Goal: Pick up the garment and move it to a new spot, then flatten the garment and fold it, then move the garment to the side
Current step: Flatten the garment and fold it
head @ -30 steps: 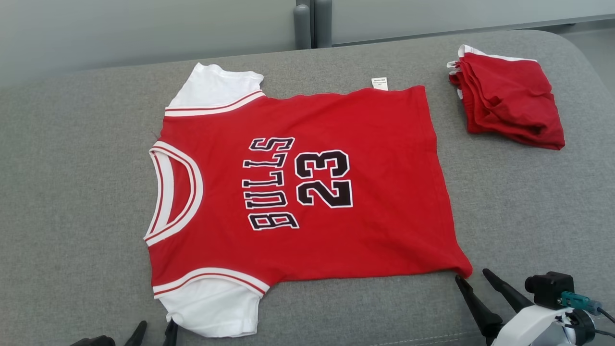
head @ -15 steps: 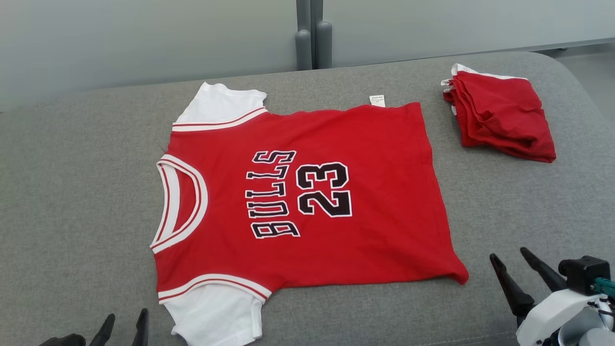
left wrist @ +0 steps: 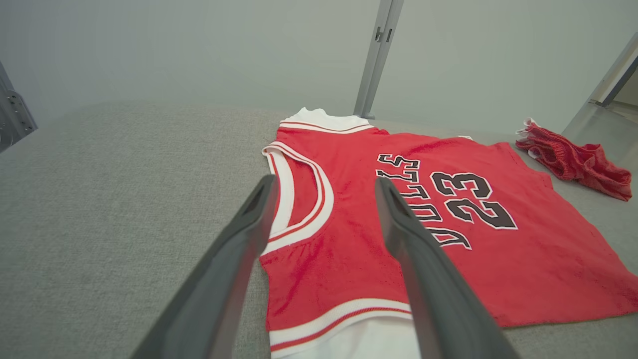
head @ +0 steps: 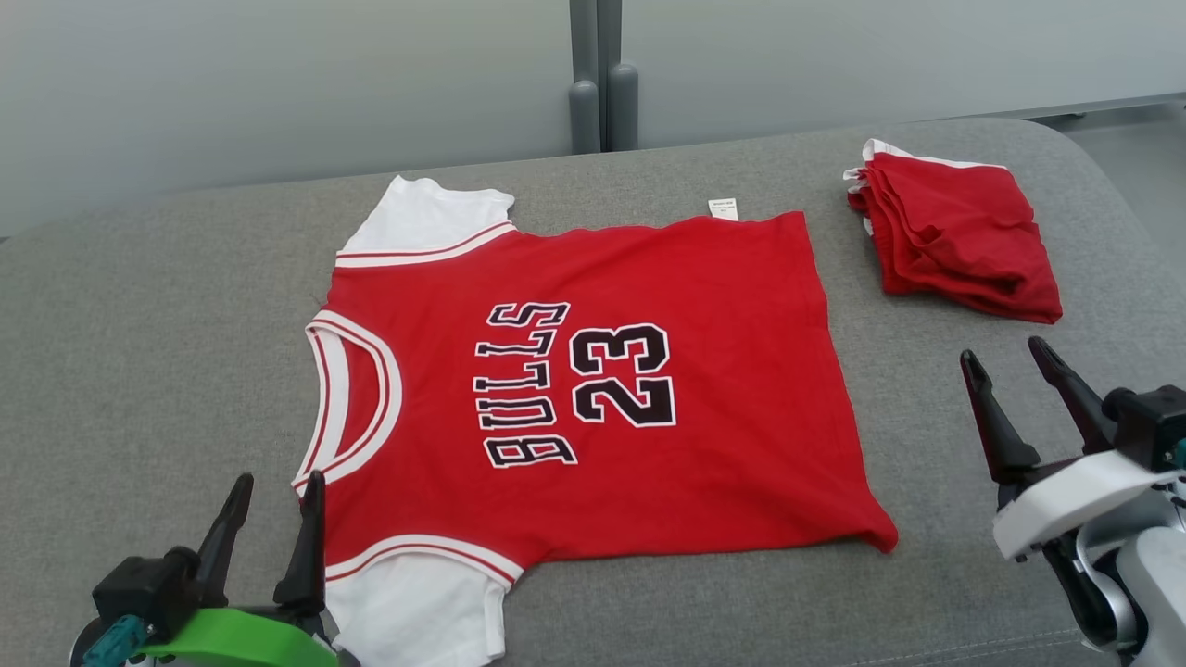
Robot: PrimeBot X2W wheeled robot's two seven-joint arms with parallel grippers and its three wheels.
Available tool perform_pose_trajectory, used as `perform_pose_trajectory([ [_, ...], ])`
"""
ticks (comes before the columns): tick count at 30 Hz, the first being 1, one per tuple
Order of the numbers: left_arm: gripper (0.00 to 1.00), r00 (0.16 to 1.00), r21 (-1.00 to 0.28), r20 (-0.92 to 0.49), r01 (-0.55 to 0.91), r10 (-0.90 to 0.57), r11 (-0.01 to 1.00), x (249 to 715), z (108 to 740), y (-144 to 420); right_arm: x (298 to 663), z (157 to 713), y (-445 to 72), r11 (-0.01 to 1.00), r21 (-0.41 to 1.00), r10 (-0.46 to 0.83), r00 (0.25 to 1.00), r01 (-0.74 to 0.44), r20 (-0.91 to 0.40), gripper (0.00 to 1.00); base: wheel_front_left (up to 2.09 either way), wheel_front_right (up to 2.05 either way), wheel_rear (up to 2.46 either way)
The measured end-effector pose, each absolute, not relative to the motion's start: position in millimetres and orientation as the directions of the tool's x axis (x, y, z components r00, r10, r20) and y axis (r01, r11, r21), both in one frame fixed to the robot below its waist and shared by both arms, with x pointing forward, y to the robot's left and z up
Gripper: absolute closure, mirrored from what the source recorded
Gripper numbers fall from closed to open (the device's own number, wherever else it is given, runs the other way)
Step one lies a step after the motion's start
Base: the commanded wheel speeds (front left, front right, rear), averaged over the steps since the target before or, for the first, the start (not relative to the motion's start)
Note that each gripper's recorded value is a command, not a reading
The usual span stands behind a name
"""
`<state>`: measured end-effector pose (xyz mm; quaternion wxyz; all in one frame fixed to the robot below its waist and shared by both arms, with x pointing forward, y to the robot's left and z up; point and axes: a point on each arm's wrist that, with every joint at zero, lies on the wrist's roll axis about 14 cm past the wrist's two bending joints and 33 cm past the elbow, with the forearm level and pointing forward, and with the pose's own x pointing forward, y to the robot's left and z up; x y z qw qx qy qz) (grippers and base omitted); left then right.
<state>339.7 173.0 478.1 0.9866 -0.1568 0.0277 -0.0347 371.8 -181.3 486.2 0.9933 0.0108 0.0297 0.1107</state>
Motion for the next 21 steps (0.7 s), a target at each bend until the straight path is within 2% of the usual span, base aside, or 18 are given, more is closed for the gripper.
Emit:
perform_pose_trajectory([
  [9,0.0,0.996,-0.358,0.071,0.07,-0.047,0.931,361,513,150,385,533,-151,0.968,0.073,0.23,0.967,-0.239,0.109,0.0,0.0,0.0,0.0],
  [21,0.0,0.995,-0.329,0.092,0.056,-0.027,0.943,363,519,145,383,547,-119,0.962,0.113,0.23,0.958,-0.251,0.169,0.0,0.0,0.0,0.0],
])
